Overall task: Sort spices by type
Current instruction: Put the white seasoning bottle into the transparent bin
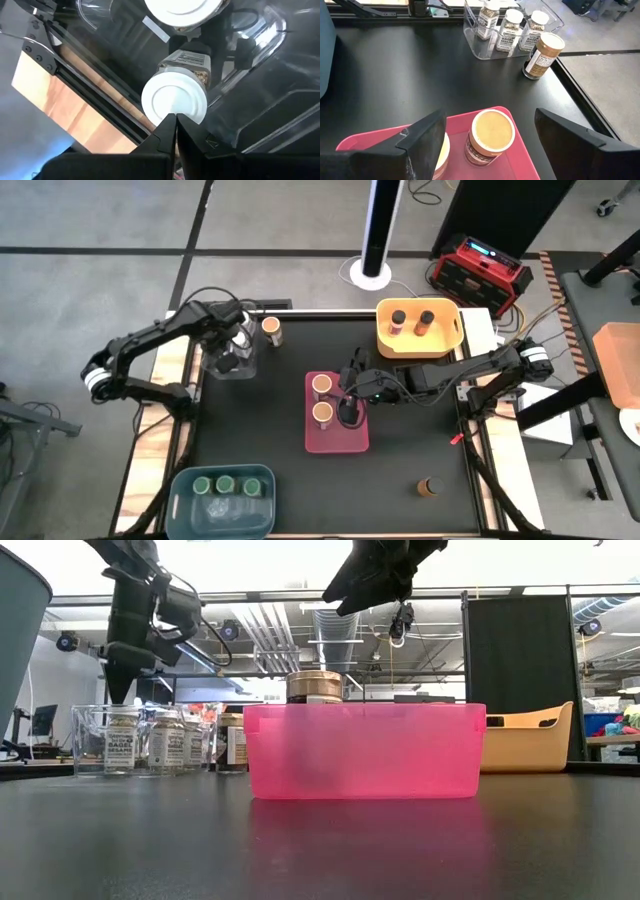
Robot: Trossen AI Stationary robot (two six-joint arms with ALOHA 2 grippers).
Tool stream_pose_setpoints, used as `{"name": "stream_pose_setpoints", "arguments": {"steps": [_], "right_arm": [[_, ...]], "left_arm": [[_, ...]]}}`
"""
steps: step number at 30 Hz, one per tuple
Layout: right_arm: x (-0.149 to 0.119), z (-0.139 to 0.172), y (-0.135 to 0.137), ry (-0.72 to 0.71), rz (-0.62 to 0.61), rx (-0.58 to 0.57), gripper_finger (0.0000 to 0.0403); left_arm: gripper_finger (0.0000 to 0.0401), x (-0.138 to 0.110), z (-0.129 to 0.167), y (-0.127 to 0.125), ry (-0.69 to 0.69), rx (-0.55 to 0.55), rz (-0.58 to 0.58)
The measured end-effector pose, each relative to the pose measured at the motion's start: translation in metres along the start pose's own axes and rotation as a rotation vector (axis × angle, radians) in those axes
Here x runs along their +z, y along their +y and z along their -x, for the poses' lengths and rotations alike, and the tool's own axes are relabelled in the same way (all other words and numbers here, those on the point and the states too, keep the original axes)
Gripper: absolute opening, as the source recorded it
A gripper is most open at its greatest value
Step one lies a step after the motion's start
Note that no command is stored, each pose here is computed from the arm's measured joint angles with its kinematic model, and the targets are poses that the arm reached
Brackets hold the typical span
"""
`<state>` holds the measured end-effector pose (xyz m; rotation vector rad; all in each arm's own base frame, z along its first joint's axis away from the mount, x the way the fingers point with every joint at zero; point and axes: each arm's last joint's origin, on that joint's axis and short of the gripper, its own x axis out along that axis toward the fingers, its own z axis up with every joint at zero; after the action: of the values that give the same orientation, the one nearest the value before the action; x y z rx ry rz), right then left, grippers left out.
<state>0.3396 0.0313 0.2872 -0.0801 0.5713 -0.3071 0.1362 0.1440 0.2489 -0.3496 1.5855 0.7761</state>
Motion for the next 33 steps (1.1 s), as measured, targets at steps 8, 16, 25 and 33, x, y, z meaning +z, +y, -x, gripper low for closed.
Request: {"name": "stream_pose_setpoints", "arguments": {"steps": [8, 16, 25, 33], "right_arm": [[0.0, 0.0, 0.0, 0.002, 0.001, 0.0, 0.0295], [0.0, 0.0, 0.0, 0.002, 0.001, 0.0, 0.0309], [0.0, 0.0, 0.0, 0.002, 0.001, 0.0, 0.0301], [0.0, 0.0, 0.0, 0.001, 0.001, 0.0, 0.0295]], "left_arm": [[0.0, 0.001, -0.001, 0.002, 0.007, 0.081, -0.109], [0.0, 0.002, -0.001, 0.003, 0.002, 0.103, -0.161], [0.0, -0.002, 0.006, 0.004, 0.005, 0.096, -0.14], [0.0, -0.007, 0.003, 0.001, 0.023, 0.019, -0.121]]}}
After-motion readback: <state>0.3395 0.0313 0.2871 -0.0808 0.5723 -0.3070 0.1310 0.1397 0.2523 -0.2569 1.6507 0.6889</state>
